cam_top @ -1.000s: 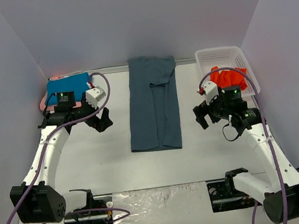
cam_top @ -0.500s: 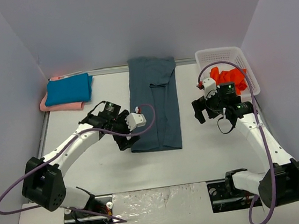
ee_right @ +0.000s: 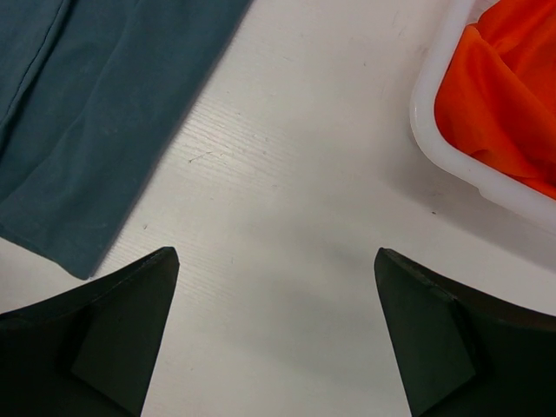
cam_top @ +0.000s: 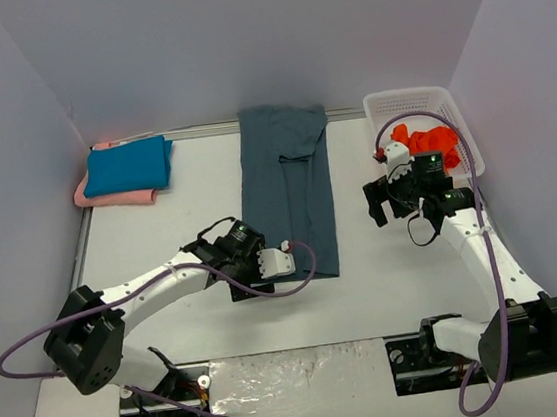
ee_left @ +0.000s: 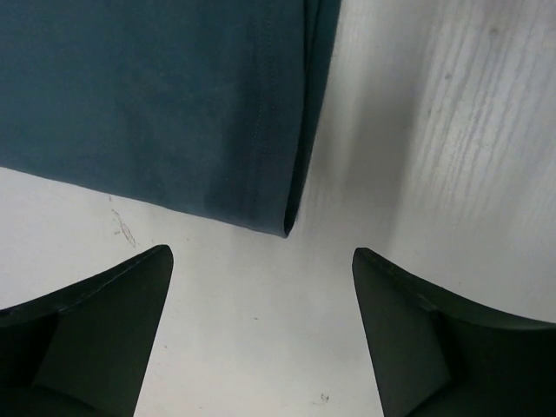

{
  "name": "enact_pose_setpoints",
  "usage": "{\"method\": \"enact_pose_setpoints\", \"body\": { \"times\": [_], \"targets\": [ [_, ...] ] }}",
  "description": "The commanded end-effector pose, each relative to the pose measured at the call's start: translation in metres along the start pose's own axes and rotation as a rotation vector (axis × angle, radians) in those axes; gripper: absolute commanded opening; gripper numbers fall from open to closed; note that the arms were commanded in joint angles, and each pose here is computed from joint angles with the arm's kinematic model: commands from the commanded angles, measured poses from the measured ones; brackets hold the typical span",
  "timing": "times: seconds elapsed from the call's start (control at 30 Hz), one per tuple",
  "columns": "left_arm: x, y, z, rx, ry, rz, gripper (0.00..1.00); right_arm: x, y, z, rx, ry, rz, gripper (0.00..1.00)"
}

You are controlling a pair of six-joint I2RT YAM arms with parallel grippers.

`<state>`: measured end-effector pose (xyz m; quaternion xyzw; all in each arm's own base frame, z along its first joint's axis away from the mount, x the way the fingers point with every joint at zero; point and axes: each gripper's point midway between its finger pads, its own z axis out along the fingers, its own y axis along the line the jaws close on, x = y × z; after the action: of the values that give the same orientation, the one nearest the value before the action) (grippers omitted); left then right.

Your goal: Fold and stack the t-shirts

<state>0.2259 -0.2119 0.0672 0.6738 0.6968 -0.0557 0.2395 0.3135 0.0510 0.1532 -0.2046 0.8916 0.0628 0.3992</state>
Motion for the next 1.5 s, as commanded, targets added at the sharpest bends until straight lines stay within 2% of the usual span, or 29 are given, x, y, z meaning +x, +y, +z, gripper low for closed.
{"method": "enact_pose_setpoints", "body": {
  "times": [0.0, 0.33, 0.77, 1.13, 1.23, 1.3, 1.4, 1.43, 1.47],
  "targets": [
    [-0.002, 0.020, 0.002, -0.089, 0.001, 0.016, 0.82, 0.001, -0.007, 0.003, 0.023, 0.001, 0.015, 0.92],
    [0.001, 0.014, 0.017, -0.059, 0.013, 0.004, 0.69, 0.003, -0.011, 0.004, 0.037, 0.009, 0.021, 0.92],
    [0.017, 0.014, 0.027, -0.047, 0.108, -0.015, 0.64, 0.005, -0.015, 0.003, 0.053, 0.016, 0.016, 0.92],
    [0.020, 0.008, 0.037, -0.005, 0.135, -0.032, 0.61, 0.006, -0.016, 0.002, 0.062, 0.018, 0.011, 0.93],
    [0.020, 0.006, 0.038, 0.011, 0.138, -0.039, 0.46, 0.006, -0.018, 0.002, 0.068, 0.018, 0.010, 0.93],
    [0.021, 0.005, 0.040, 0.018, 0.144, -0.041, 0.44, 0.007, -0.018, 0.002, 0.073, 0.020, 0.008, 0.93],
    [0.024, 0.001, 0.041, 0.042, 0.159, -0.043, 0.36, 0.008, -0.018, 0.002, 0.074, 0.022, 0.008, 0.93],
    [0.024, 0.000, 0.042, 0.047, 0.161, -0.043, 0.30, 0.008, -0.018, 0.002, 0.072, 0.022, 0.008, 0.93],
    [0.023, -0.001, 0.042, 0.054, 0.159, -0.042, 0.16, 0.007, -0.019, 0.001, 0.076, 0.018, 0.008, 0.93]
  ]
}}
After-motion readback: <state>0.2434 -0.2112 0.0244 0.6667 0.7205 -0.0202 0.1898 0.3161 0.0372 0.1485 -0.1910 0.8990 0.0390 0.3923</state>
